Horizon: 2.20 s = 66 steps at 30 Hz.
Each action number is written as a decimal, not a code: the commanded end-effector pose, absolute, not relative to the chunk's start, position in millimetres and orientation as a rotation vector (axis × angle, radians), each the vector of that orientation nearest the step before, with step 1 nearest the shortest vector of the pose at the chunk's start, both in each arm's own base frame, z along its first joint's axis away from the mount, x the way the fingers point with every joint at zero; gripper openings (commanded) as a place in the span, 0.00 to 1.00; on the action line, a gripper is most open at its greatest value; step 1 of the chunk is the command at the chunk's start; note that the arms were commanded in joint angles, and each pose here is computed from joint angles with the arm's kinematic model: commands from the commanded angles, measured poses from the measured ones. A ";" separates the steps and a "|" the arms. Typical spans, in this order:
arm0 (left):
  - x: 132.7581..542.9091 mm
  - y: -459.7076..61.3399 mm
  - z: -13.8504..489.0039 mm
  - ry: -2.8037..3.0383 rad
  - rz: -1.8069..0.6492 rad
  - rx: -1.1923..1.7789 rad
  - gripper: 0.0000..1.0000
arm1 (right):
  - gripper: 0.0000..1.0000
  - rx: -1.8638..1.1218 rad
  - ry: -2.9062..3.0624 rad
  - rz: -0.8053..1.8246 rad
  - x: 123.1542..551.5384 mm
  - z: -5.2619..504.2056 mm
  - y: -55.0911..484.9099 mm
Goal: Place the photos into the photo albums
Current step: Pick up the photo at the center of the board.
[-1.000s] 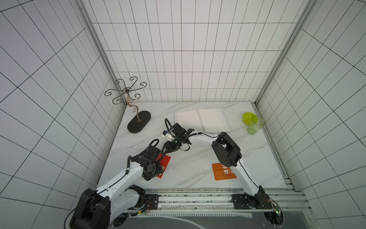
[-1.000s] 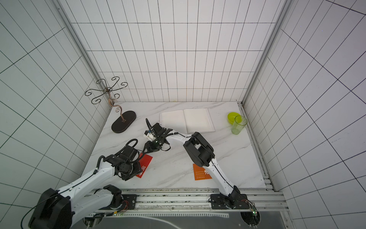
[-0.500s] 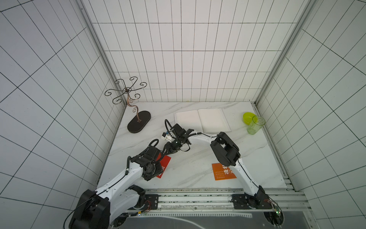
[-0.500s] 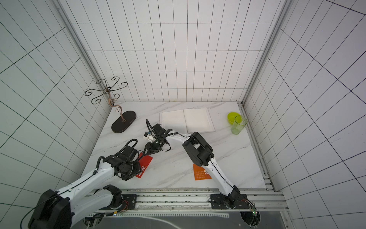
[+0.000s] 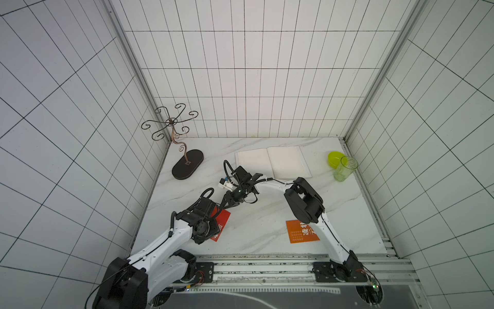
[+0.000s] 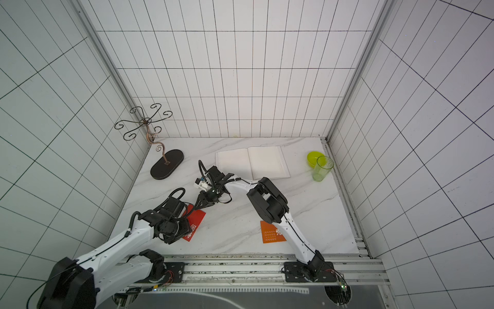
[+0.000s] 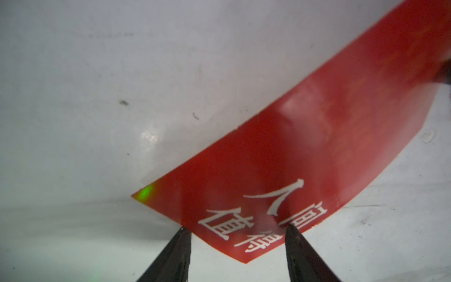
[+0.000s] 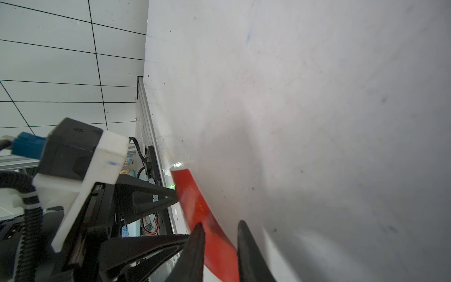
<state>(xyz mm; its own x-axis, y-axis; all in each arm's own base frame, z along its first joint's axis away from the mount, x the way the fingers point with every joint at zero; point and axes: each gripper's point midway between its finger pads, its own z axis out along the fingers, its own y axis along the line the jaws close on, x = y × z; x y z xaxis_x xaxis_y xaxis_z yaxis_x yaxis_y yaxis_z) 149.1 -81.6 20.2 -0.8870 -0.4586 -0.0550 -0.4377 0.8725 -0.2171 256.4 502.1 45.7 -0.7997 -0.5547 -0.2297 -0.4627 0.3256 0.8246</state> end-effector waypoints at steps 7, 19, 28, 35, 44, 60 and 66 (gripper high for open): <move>144.9 -83.6 11.1 2.943 -0.332 -0.742 0.61 | 0.25 1.057 -2.347 -1.593 246.1 72.8 499.2; 143.9 -82.6 11.9 2.940 -0.329 -0.748 0.61 | 0.22 1.116 -2.318 -1.585 236.5 74.1 485.2; 144.8 -82.7 13.7 2.934 -0.332 -0.750 0.61 | 0.12 1.143 -2.274 -1.614 231.7 76.1 482.9; 146.1 -82.7 14.5 2.934 -0.327 -0.744 0.61 | 0.09 1.153 -2.247 -1.622 227.5 73.8 482.7; 147.1 -83.0 15.6 2.933 -0.328 -0.742 0.61 | 0.14 1.170 -2.223 -1.629 224.6 72.2 482.4; 145.7 -82.8 14.6 2.930 -0.334 -0.743 0.61 | 0.17 1.165 -2.219 -1.598 219.9 60.7 487.8; 145.3 -82.6 14.4 2.930 -0.334 -0.742 0.61 | 0.15 1.173 -2.219 -1.597 219.4 60.0 490.5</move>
<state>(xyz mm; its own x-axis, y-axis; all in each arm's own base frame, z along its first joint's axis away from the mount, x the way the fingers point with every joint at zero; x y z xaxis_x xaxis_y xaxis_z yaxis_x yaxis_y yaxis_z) 149.2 -81.8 21.0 -0.8817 -0.4680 -0.0600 -0.4443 0.8663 -0.2281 229.6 491.6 70.8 -0.6922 -0.6494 -0.3150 -0.5086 0.1292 0.8513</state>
